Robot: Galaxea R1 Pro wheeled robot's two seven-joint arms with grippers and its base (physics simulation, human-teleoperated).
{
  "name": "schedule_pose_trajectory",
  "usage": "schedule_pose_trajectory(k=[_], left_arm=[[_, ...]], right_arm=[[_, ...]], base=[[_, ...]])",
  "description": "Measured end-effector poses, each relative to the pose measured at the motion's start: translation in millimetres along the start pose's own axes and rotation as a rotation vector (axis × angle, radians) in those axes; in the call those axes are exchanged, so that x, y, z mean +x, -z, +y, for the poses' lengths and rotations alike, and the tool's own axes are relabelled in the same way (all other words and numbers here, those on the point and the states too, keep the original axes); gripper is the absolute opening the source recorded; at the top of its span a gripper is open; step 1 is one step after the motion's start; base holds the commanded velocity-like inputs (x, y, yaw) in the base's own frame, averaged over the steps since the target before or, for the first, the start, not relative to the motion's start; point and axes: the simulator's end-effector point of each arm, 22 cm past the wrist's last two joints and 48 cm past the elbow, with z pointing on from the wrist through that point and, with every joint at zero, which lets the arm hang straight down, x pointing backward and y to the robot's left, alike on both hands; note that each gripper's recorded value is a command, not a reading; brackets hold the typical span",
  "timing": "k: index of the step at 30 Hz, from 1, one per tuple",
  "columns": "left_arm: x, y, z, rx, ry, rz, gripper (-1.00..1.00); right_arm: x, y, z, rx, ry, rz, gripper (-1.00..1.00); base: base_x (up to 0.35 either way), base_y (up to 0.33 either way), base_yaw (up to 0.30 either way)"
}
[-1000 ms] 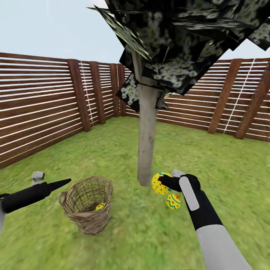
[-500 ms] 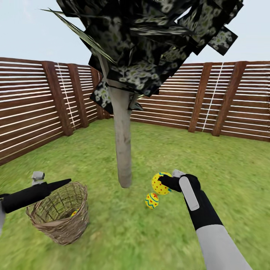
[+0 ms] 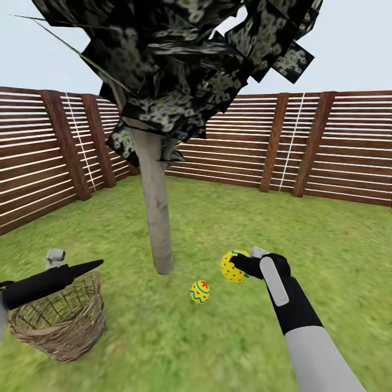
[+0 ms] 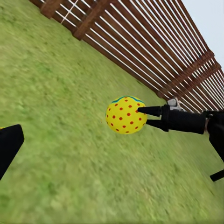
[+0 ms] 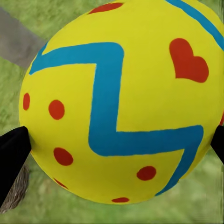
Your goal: Take the three Easter eggs out of the wicker basket on the lawn in the garden, then place them on the lawn next to a single tree (choose any tree) so that all three eggs are next to the same tree and none are left in the basket.
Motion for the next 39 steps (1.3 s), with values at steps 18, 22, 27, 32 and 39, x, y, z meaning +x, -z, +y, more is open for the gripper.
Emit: schedule_pose_trajectory(k=[18, 22, 27, 32, 39], left_arm=[[-0.8, 0.8, -1.2, 0.000, -0.003, -0.001, 1.00], [-1.0, 0.9, -1.6, -0.001, -0.004, -0.002, 1.00], [-0.8, 0.5, -1.5, -0.001, -0.003, -0.002, 1.00], [-0.9, 0.7, -1.4, -0.001, -0.003, -0.003, 1.00], [-0.2, 0.8, -0.8, -0.003, -0.002, -0.001, 1.00]], right_arm=[[5.2, -3.6, -2.3, 0.007, -0.003, 0.010, -1.00], [4.8, -2.9, -1.8, 0.006, -0.003, 0.008, -1.00], [9.4, -4.6, 1.3, 0.006, 0.012, 0.017, -1.00], [10.9, -5.0, 3.0, 0.006, 0.022, 0.019, -1.00], [11.0, -5.1, 3.0, 0.006, 0.022, 0.019, -1.00]], base=[[0.000, -0.332, 0.170], [0.000, -0.344, 0.185], [0.000, -0.344, 0.016], [0.030, -0.272, 0.001], [0.051, -0.021, 0.000]])
